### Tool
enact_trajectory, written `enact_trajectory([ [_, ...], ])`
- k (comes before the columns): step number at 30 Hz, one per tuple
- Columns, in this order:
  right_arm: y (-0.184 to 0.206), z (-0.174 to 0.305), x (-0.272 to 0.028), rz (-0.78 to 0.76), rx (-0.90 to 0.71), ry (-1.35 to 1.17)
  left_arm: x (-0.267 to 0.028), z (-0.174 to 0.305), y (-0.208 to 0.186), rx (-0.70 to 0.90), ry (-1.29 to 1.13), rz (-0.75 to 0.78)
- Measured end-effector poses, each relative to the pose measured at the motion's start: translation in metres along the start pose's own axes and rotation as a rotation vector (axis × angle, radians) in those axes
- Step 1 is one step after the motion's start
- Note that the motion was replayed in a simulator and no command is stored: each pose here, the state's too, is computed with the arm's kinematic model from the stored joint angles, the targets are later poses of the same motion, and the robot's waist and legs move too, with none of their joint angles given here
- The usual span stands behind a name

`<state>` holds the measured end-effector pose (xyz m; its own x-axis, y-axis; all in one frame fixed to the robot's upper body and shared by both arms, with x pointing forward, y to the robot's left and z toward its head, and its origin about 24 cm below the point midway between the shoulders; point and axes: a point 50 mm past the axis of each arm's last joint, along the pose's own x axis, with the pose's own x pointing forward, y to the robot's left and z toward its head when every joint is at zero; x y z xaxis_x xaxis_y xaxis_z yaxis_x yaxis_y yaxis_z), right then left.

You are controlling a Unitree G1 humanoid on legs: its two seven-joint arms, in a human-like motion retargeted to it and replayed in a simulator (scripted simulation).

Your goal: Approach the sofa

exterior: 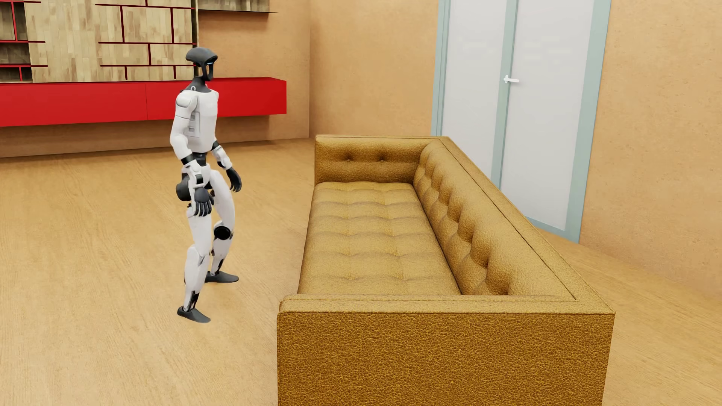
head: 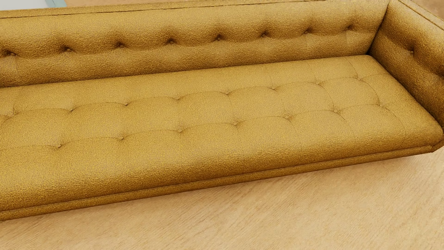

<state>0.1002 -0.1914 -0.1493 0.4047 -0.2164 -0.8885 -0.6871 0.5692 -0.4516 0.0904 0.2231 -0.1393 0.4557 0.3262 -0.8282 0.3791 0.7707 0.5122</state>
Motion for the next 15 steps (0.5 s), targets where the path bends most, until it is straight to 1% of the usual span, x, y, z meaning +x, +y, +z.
enact_trajectory([
  [2, -0.012, 0.010, 0.002, -0.046, 0.009, -0.030, -0.001, 0.001, -0.006, -0.001, 0.010, -0.020],
  [4, -0.024, 0.016, 0.004, -0.089, 0.017, -0.044, -0.001, -0.001, -0.007, -0.017, 0.018, -0.006],
  [6, -0.034, 0.018, 0.005, -0.113, 0.008, -0.057, 0.000, 0.001, -0.006, -0.021, 0.014, 0.008],
  [9, -0.043, 0.014, 0.005, -0.144, 0.029, -0.051, 0.001, 0.004, -0.004, -0.010, 0.000, -0.026],
  [12, -0.040, 0.006, 0.005, -0.144, 0.059, -0.019, 0.003, 0.009, -0.004, -0.005, -0.002, -0.022],
  [15, -0.025, 0.000, 0.005, -0.077, 0.044, 0.015, 0.004, 0.016, -0.003, -0.005, -0.019, -0.020],
])
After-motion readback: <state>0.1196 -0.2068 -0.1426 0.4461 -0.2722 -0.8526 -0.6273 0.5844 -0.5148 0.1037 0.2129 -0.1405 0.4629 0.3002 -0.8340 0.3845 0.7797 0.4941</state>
